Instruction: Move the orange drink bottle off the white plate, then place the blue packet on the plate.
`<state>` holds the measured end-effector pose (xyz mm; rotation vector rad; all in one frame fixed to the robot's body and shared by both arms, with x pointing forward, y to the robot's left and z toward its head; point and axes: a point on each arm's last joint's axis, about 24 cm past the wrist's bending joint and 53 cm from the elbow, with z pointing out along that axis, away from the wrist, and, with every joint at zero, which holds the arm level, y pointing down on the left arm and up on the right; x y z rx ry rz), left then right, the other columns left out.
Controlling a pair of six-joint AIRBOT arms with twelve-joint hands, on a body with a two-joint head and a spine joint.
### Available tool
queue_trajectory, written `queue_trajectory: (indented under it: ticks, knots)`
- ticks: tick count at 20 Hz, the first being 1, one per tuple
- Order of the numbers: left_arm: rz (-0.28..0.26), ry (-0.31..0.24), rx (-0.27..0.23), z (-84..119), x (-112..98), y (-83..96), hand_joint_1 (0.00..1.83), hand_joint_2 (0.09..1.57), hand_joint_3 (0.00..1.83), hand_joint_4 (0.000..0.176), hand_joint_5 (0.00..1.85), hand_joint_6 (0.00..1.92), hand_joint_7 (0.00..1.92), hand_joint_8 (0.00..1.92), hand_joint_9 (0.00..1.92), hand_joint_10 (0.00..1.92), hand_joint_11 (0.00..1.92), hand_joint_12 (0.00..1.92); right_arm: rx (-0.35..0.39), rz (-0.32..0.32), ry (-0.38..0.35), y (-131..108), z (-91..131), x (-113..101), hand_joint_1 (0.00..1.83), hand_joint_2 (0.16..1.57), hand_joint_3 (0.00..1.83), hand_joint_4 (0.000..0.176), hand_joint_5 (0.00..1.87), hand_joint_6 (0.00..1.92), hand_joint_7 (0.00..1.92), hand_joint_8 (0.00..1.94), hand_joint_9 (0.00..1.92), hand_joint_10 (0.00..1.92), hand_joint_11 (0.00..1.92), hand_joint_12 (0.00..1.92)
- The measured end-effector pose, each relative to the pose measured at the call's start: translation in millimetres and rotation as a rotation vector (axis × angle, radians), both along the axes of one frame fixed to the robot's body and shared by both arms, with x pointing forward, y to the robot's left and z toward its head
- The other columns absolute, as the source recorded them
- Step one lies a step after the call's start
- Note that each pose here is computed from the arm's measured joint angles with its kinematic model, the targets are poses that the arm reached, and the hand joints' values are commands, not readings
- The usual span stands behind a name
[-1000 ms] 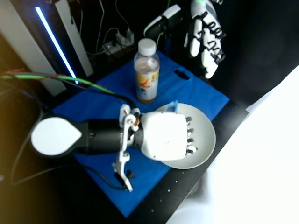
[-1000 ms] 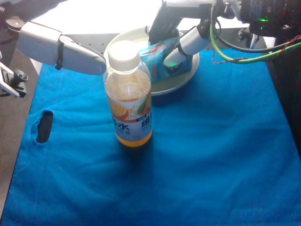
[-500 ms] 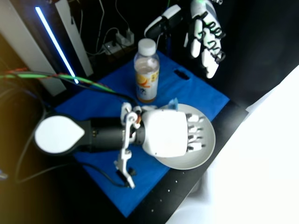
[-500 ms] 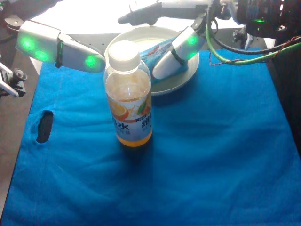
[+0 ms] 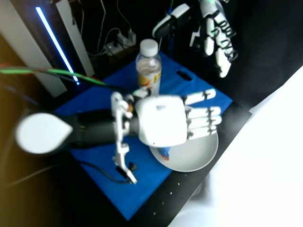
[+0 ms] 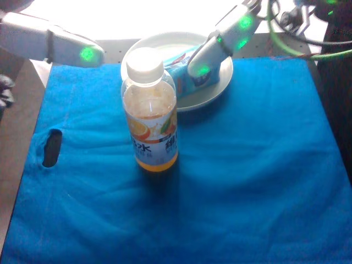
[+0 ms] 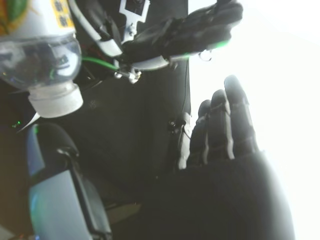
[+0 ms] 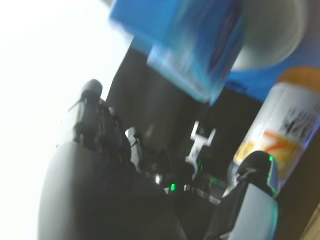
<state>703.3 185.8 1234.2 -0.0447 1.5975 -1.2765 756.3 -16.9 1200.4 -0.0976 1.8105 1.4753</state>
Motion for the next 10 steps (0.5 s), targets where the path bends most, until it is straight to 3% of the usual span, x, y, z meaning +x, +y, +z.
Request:
queue_trajectory:
  ticks: [1, 2, 3, 5, 7, 9, 10]
  knots:
    - [0.034, -0.005, 0.006, 0.6, 1.9, 12.2, 0.65, 0.73, 0.0, 0.165, 0.0, 0.0, 0.0, 0.0, 0.02, 0.01, 0.07, 0.04, -0.008, 0.001, -0.028, -7.2, 5.7, -5.0, 0.61, 0.49, 0.0, 0.176, 0.0, 0.0, 0.0, 0.0, 0.0, 0.0, 0.0, 0.38]
    - [0.057, -0.001, -0.001, 1.1, 2.7, 20.4, 0.66, 0.72, 0.0, 0.174, 0.0, 0.0, 0.0, 0.0, 0.0, 0.0, 0.06, 0.04, -0.017, 0.002, -0.045, -11.1, 7.5, -8.3, 0.57, 0.48, 0.0, 0.176, 0.0, 0.0, 0.03, 0.0, 0.01, 0.0, 0.0, 0.3]
    - [0.075, 0.005, -0.002, -0.7, 2.6, 28.4, 0.67, 0.74, 0.0, 0.176, 0.0, 0.0, 0.0, 0.0, 0.0, 0.0, 0.04, 0.04, -0.018, 0.0, -0.044, -15.9, 9.2, -11.8, 0.62, 0.51, 0.0, 0.176, 0.0, 0.0, 0.02, 0.01, 0.0, 0.0, 0.0, 0.08]
    - [0.103, 0.005, 0.001, -3.6, -3.1, 39.0, 0.67, 0.74, 0.0, 0.176, 0.0, 0.0, 0.0, 0.0, 0.0, 0.0, 0.01, 0.03, 0.007, -0.007, -0.061, -30.1, 22.3, -22.2, 0.65, 0.54, 0.01, 0.176, 0.0, 0.0, 0.0, 0.0, 0.0, 0.0, 0.0, 0.0]
    - [0.104, -0.008, 0.003, -3.4, -7.2, 40.4, 0.67, 0.75, 0.01, 0.172, 0.0, 0.0, 0.0, 0.0, 0.0, 0.0, 0.03, 0.04, 0.036, -0.035, -0.096, -44.7, 37.1, -25.4, 0.68, 0.54, 0.01, 0.176, 0.0, 0.0, 0.0, 0.0, 0.0, 0.0, 0.02, 0.01]
    - [0.11, -0.017, 0.002, -1.7, -7.6, 43.0, 0.7, 0.73, 0.0, 0.176, 0.0, 0.0, 0.0, 0.0, 0.01, 0.0, 0.02, 0.06, 0.058, -0.063, -0.115, -57.6, 48.3, -26.1, 0.85, 0.58, 0.02, 0.176, 0.0, 0.0, 0.0, 0.0, 0.0, 0.0, 0.01, 0.0]
    - [0.114, -0.017, -0.005, -1.6, -7.9, 44.0, 0.69, 0.71, 0.01, 0.176, 0.0, 0.0, 0.01, 0.0, 0.01, 0.0, 0.0, 0.15, 0.058, -0.066, -0.114, -60.5, 49.3, -27.4, 0.88, 0.62, 0.01, 0.176, 0.0, 0.0, 0.0, 0.0, 0.0, 0.0, 0.0, 0.0]
